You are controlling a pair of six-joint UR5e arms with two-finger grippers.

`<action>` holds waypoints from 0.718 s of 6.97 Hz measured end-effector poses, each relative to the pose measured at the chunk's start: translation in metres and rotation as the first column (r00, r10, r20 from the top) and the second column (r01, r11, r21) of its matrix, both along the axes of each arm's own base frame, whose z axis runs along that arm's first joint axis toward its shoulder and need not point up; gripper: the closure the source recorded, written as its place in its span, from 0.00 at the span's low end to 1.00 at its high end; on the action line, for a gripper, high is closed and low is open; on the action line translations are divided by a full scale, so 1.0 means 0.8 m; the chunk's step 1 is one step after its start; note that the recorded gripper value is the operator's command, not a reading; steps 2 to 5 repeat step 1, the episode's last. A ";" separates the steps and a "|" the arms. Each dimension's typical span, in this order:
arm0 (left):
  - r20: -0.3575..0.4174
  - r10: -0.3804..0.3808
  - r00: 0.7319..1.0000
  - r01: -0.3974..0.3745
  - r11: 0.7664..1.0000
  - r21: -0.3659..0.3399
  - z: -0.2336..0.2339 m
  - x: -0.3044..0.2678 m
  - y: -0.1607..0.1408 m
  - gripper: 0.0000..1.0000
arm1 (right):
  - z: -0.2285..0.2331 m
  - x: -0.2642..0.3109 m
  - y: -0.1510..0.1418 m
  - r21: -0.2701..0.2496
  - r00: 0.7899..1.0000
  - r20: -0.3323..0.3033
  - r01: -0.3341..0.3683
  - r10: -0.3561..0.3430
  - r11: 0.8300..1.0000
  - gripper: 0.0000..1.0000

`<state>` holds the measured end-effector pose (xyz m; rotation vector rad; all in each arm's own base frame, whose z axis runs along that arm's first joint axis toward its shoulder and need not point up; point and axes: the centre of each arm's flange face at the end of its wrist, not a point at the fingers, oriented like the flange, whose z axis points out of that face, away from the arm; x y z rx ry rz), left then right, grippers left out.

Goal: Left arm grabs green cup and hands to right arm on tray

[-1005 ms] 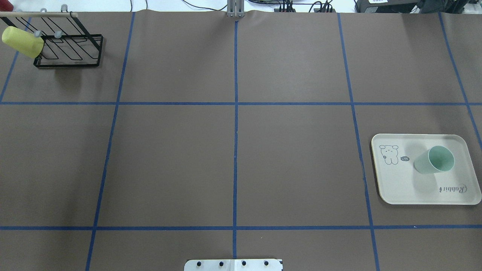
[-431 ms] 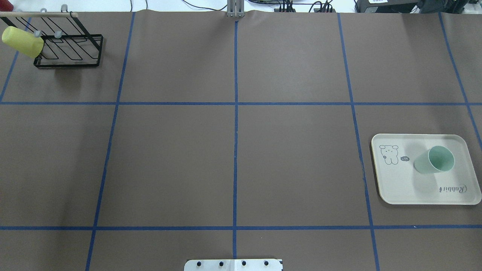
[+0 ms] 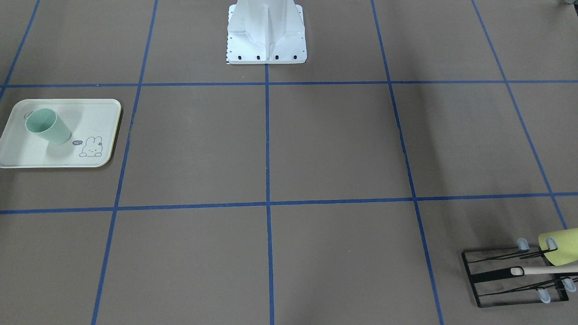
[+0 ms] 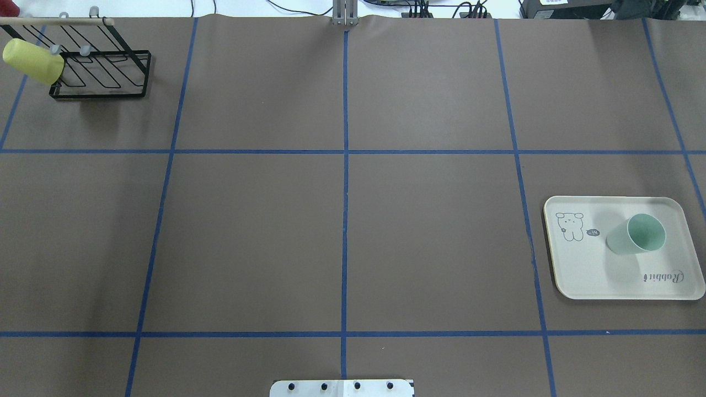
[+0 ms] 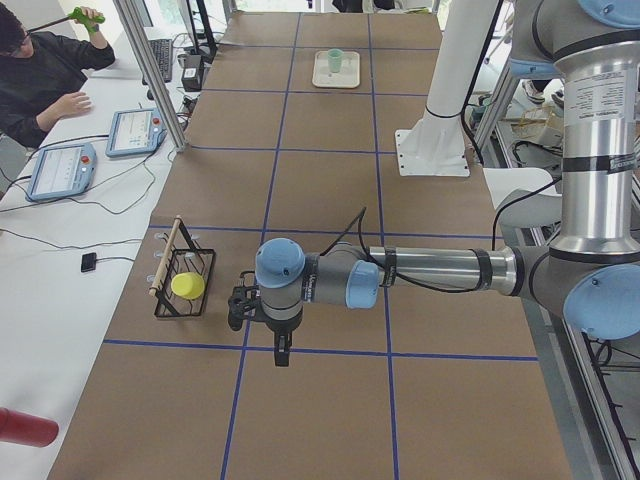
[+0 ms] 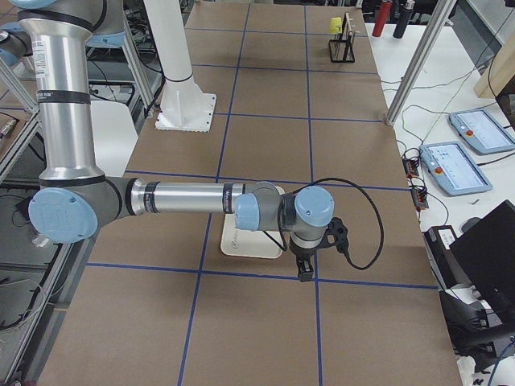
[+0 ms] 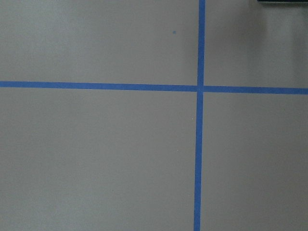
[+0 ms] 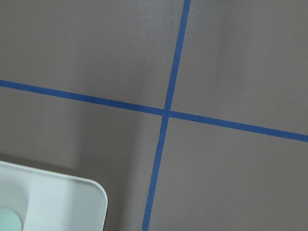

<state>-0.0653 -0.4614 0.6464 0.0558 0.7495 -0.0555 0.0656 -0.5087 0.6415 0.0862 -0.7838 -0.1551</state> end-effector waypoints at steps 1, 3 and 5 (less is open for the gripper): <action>0.001 0.000 1.000 0.000 1.000 0.001 0.000 0.000 0.000 0.00 | 0.000 -0.001 0.000 0.000 1.000 0.000 0.002 -0.002 1.000 0.00; 0.001 0.000 1.000 0.000 1.000 0.001 0.000 0.000 0.000 0.00 | 0.000 -0.001 0.000 0.000 1.000 0.000 0.002 -0.002 1.000 0.00; 0.001 0.000 1.000 0.000 1.000 0.001 0.000 0.000 0.000 0.00 | 0.000 -0.001 0.000 0.000 1.000 0.000 0.002 -0.002 1.000 0.00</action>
